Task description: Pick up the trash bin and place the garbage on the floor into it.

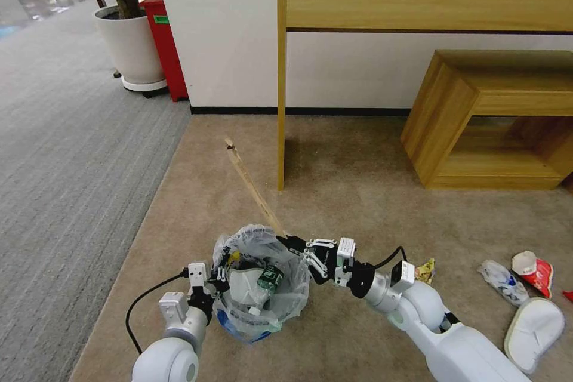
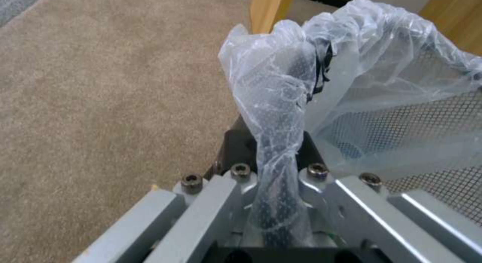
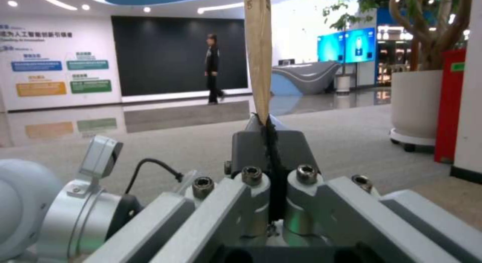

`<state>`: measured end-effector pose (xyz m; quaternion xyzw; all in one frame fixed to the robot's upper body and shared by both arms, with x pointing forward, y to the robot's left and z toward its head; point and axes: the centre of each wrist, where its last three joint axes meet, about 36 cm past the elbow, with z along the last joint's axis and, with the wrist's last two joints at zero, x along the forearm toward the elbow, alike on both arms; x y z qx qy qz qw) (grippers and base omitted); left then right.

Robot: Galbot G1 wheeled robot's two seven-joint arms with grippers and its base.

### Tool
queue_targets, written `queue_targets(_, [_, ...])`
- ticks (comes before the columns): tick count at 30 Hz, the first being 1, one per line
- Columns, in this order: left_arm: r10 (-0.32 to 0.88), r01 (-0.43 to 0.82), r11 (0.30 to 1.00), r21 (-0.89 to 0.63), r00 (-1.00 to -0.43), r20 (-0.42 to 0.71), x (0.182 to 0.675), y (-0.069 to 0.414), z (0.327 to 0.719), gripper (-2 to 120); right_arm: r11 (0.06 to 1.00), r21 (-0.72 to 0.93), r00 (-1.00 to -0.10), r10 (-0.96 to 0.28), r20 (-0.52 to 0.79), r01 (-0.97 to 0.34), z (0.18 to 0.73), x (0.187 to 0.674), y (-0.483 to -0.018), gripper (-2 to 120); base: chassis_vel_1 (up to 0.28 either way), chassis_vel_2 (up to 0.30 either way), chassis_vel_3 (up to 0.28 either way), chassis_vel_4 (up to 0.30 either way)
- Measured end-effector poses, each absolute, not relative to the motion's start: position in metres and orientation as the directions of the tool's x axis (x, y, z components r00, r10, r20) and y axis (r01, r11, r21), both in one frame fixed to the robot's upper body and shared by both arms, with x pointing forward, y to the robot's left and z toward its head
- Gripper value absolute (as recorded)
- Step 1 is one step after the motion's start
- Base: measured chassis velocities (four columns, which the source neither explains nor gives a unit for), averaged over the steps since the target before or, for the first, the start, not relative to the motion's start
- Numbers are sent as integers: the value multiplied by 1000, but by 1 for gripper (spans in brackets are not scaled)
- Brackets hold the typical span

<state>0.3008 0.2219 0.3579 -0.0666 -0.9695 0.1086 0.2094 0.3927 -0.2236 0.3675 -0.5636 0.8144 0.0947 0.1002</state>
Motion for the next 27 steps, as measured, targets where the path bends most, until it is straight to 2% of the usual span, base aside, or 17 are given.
queue_targets(27, [165, 64, 963, -263, -909, 382, 306, 226, 366, 3, 322, 54, -325, -920, -218, -945, 340, 375, -219, 0, 0, 0, 0, 0])
